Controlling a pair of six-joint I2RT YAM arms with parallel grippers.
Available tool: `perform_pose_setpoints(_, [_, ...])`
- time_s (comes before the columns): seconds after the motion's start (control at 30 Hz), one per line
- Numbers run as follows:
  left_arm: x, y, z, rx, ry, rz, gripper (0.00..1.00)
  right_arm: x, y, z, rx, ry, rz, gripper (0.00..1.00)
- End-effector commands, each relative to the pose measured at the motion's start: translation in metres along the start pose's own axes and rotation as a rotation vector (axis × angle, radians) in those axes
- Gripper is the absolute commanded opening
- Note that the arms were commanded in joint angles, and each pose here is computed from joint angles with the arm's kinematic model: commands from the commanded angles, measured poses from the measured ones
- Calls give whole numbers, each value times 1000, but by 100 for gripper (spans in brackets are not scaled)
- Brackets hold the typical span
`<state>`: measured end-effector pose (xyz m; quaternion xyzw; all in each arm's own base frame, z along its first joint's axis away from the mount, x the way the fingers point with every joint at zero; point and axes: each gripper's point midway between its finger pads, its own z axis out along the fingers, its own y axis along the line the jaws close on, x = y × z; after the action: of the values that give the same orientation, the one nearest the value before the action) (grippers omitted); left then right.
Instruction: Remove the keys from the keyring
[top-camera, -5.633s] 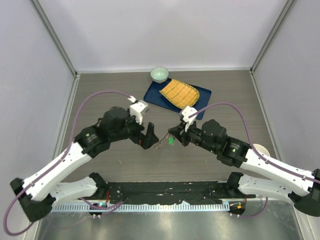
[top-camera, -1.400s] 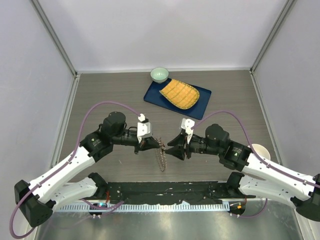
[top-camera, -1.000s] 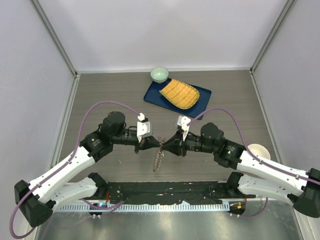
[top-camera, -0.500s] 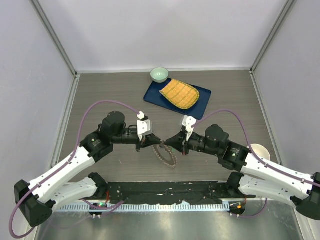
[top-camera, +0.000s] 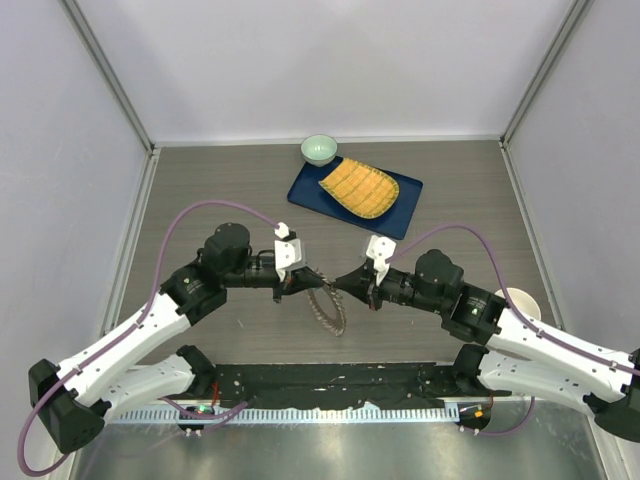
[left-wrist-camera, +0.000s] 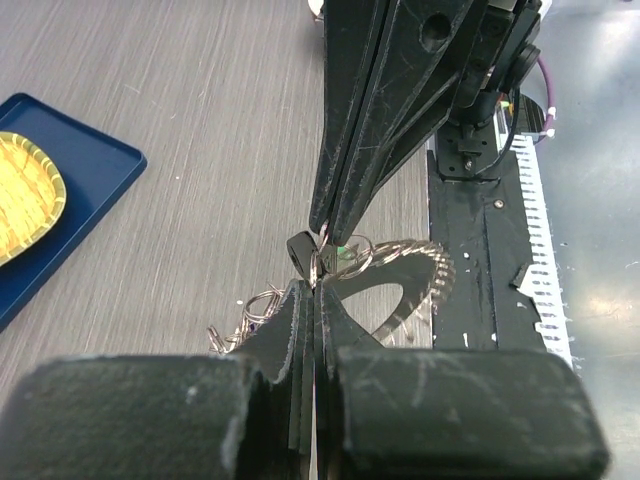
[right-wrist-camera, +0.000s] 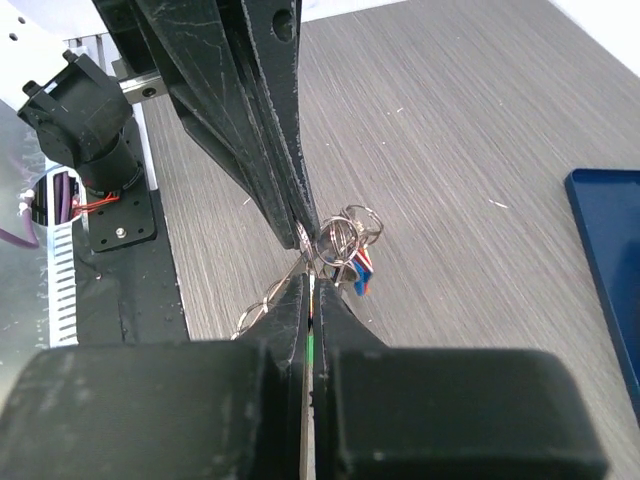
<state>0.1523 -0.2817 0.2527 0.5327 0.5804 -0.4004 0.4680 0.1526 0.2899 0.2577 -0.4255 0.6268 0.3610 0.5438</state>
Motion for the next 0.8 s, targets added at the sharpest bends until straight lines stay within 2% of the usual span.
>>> perform_pose_setpoints(0.0, [-1, 1, -5, -13, -1, -2, 0, -25, -20, -12, 96, -99, -121, 1])
perform_pose_setpoints(0.47, [3, -5, -5, 24, -1, 31, 0, -25, -18, -3, 59, -88, -211, 1])
perform_pose_setpoints(0.77, [-33, -15, -3, 64, -178, -23, 0, -11, -7, 1, 10, -114, -181, 1])
